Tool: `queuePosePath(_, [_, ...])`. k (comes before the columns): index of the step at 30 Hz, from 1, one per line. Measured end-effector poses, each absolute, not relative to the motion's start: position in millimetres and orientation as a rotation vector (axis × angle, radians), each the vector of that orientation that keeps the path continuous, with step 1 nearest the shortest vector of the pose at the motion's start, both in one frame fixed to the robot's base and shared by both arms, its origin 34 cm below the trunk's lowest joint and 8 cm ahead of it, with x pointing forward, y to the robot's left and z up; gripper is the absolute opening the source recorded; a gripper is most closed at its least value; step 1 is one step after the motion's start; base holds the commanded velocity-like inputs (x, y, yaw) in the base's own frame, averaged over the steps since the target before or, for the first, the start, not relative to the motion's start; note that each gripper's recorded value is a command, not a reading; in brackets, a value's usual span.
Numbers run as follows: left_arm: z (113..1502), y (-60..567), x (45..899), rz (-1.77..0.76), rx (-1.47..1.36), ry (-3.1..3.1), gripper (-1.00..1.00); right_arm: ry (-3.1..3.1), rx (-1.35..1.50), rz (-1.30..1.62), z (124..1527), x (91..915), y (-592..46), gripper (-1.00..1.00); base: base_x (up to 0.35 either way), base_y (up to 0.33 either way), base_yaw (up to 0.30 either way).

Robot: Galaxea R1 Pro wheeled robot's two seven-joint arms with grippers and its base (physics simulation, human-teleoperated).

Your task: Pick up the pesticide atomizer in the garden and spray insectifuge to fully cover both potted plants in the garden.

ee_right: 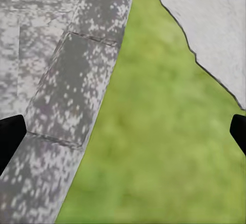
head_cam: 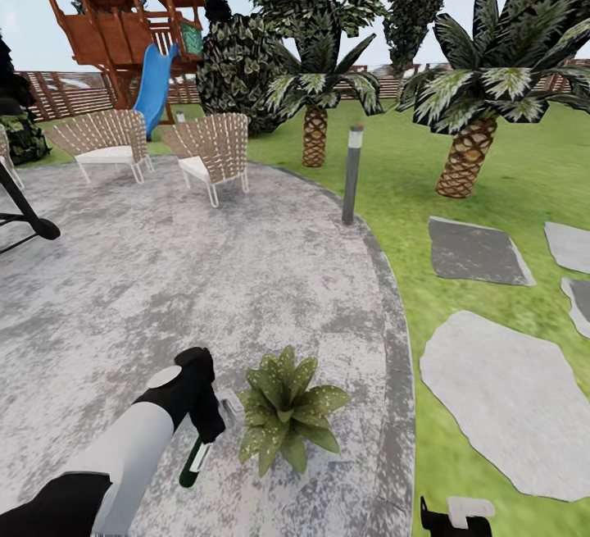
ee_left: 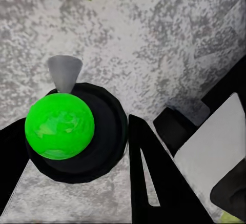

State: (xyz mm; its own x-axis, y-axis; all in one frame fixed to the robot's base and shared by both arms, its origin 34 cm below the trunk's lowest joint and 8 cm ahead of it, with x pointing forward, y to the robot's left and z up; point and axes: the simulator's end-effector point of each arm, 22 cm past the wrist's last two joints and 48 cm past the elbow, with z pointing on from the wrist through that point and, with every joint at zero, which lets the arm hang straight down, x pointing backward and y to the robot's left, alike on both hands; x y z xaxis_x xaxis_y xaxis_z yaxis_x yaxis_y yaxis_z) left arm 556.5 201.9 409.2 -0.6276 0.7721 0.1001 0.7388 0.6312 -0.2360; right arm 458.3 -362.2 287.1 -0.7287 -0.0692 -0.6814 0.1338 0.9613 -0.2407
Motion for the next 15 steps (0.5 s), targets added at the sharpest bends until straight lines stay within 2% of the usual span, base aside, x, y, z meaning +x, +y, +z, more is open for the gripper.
queuePosePath(6, [431, 187, 574, 0.287, -1.279, -2.651, -1.00, 2.361, 0.044, -0.357, 287, 458, -364, 1.00, 0.011, 0.000, 0.000])
queuePosePath(15, [439, 173, 572, 0.345, -1.289, -2.634, -1.00, 2.361, 0.044, -0.357, 288, 458, -364, 1.00, 0.295, 0.000, 0.000])
